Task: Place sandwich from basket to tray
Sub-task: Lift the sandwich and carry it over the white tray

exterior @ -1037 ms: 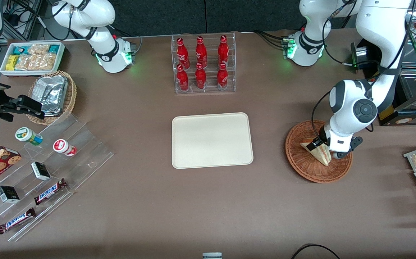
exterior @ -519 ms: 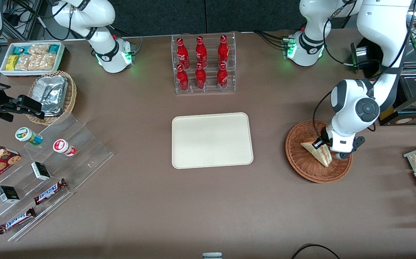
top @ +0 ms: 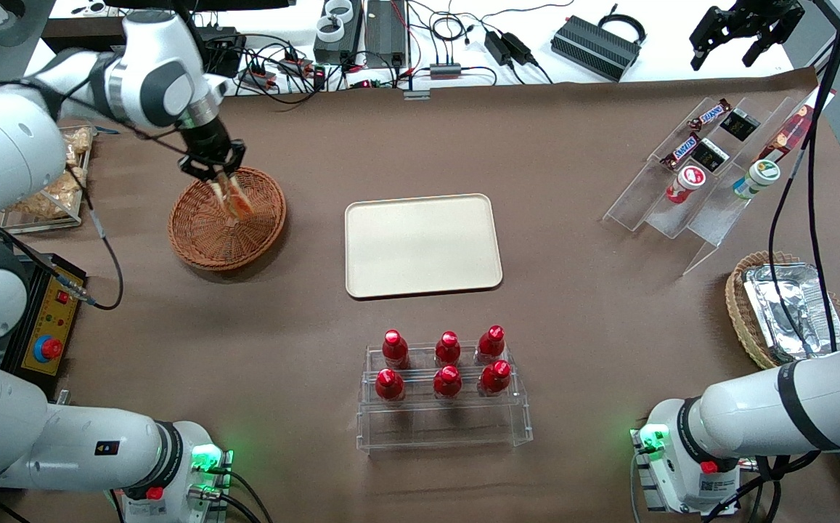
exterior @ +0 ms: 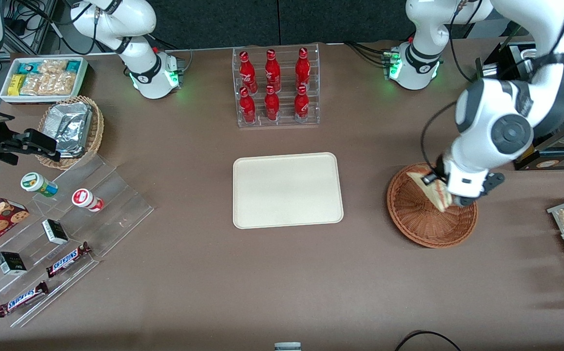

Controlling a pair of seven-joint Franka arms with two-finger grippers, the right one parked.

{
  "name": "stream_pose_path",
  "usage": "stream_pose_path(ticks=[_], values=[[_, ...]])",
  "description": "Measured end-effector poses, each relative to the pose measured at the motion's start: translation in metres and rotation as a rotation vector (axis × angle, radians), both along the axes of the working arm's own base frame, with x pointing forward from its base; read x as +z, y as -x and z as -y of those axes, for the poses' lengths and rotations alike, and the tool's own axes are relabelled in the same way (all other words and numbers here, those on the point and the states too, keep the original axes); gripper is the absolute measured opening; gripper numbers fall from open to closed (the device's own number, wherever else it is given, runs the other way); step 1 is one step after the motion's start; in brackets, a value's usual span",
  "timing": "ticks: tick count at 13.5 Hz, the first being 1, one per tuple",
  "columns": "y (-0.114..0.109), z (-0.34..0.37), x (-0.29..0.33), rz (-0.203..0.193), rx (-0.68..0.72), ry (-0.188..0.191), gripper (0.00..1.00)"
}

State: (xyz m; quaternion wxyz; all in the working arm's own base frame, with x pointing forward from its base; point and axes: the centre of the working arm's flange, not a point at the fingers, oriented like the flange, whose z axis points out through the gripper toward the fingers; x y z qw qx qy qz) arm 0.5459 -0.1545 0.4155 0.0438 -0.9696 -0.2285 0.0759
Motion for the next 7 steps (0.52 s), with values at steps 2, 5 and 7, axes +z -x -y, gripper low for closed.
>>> stream_pose_path(ticks=[2, 5, 7], values=[[0.015, 0.061, 0.014, 0.012, -0.106, 0.006, 0.15], [0.043, 0.147, 0.008, 0.011, -0.246, 0.014, 0.15], [0.052, 0.197, -0.005, 0.003, -0.312, 0.02, 0.15]])
